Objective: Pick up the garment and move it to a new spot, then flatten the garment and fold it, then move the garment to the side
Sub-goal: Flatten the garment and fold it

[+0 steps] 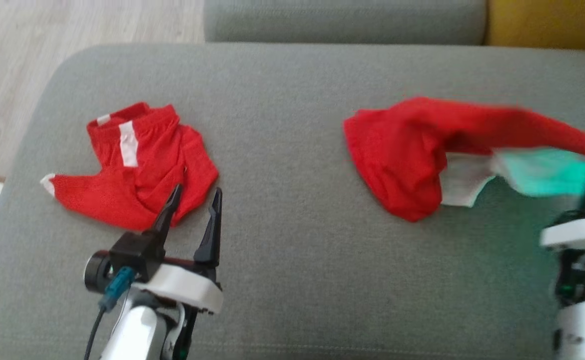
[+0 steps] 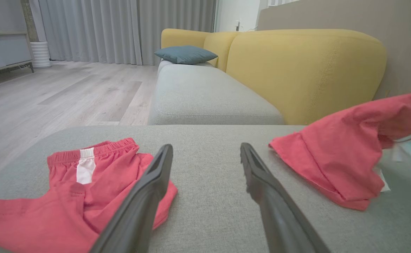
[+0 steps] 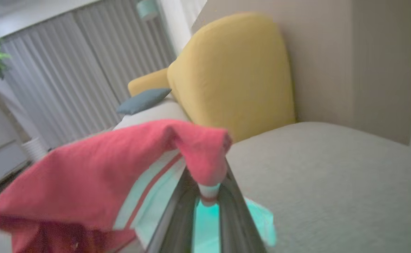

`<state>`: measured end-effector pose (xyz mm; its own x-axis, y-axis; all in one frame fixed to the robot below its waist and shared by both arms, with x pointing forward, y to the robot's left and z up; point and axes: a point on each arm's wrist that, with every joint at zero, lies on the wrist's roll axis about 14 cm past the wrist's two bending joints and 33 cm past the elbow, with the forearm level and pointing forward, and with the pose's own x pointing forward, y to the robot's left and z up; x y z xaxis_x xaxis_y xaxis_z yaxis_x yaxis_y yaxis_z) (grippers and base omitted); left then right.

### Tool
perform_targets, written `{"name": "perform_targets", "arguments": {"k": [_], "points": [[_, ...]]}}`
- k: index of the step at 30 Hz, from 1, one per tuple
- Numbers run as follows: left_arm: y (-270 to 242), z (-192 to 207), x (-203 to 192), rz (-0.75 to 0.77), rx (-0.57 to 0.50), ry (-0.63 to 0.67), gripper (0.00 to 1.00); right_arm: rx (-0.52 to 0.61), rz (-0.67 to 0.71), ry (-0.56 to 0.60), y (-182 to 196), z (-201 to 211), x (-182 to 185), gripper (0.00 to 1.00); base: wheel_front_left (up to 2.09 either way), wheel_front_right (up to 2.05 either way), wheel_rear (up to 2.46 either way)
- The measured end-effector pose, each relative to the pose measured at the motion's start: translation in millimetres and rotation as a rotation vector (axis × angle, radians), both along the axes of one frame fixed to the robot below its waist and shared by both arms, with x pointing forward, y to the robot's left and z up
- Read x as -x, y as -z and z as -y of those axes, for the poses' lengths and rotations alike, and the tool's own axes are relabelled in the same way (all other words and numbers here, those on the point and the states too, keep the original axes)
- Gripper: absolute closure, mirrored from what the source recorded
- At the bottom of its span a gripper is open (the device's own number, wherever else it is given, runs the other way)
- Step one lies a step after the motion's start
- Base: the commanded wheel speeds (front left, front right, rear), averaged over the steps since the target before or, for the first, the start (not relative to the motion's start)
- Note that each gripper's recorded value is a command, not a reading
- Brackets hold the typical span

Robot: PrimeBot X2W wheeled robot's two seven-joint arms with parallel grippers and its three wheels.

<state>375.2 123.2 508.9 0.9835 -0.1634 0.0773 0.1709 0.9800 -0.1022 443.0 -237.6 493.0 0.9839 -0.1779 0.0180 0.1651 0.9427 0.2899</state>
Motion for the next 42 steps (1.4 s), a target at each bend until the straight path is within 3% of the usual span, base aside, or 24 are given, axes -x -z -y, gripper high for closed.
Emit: {"name": "perform_targets", "arguments": {"k": [8,11,16,19,23,27,31,35,36,37,38,42], "points": [[-3.6,8.6,19.9,0.011,0.015,0.022,0.0,0.017,0.242,0.21,-88.2,66.7,18.4,1.0,0.0,0.0,0.0],[-7.5,8.7,23.9,0.024,0.022,0.02,0.0,0.039,0.358,0.26,-144.0,80.1,13.1,1.0,0.0,0.0,0.0],[-11.9,1.1,29.9,0.037,0.034,-0.011,0.0,0.14,0.584,0.21,-258.2,49.7,-0.5,1.0,0.0,0.0,0.0],[-13.0,-6.7,33.5,0.041,0.038,-0.037,0.0,0.206,0.617,0.093,-289.0,4.0,-13.8,1.0,0.0,0.0,0.0],[-11.7,-17.9,38.7,0.038,0.042,-0.076,0.0,0.311,0.487,-0.159,-257.9,-83.8,-43.3,1.0,0.0,0.0,0.0],[-6.9,-29.1,43.3,0.023,0.044,-0.11,0.0,0.376,0.221,-0.438,-153.2,-167.7,-54.2,1.0,0.0,0.0,0.0],[3.5,-36.2,44.9,-0.011,0.042,-0.136,0.0,0.406,-0.021,-0.647,-45.8,-219.1,-37.6,1.0,0.0,0.0,0.0],[11.6,-38.9,45.6,-0.039,0.037,-0.144,0.0,0.417,-0.107,-0.789,3.0,-253.7,-16.8,1.0,0.0,0.0,0.0],[13.5,-38.8,45.5,-0.045,0.036,-0.142,0.0,0.423,-0.117,-0.834,12.4,-265.3,-10.0,0.87,0.0,0.0,0.0],[14.2,-39.7,44.8,-0.048,0.034,-0.145,0.0,0.42,-0.12,-0.874,19.2,-275.9,-3.7,0.16,0.0,0.0,0.0],[14.4,-41.4,44.2,-0.049,0.033,-0.15,0.0,0.42,-0.119,-0.913,24.4,-286.1,2.6,0.0,0.0,0.0,0.0],[15.2,-45.2,42.5,-0.054,0.028,-0.161,0.0,0.415,-0.107,-1.057,33.6,-321.8,28.4,0.0,0.0,0.0,0.0]]}}
